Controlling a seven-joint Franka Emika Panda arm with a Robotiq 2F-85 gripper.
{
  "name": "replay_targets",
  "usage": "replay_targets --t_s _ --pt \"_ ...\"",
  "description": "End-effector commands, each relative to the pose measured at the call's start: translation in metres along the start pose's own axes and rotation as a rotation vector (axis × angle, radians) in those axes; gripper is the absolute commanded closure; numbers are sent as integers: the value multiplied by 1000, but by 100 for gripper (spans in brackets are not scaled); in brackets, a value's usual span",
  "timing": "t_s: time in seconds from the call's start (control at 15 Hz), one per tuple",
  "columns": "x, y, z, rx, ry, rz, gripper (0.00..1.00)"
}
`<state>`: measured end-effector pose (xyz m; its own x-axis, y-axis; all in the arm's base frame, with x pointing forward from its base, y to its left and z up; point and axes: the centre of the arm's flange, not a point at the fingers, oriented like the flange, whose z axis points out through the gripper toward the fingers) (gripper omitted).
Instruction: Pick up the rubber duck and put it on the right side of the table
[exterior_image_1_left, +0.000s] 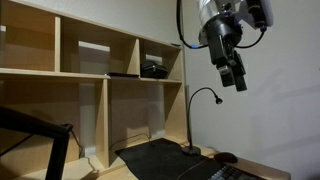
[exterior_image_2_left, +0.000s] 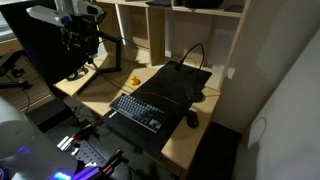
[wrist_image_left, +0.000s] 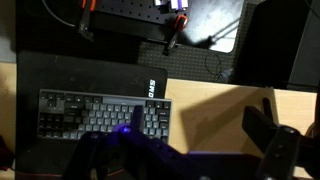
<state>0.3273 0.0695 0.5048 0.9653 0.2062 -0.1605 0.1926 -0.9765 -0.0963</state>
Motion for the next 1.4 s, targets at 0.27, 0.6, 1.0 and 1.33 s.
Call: replay_targets --t_s 0.27,0.6,1.0,1.33 --pt "-1 -1 0 -7 17 56 0" --pt "6 -6 -1 53 120 213 0" --pt "12 -6 -9 48 113 233 0" --pt "22 -3 -31 91 359 348 0"
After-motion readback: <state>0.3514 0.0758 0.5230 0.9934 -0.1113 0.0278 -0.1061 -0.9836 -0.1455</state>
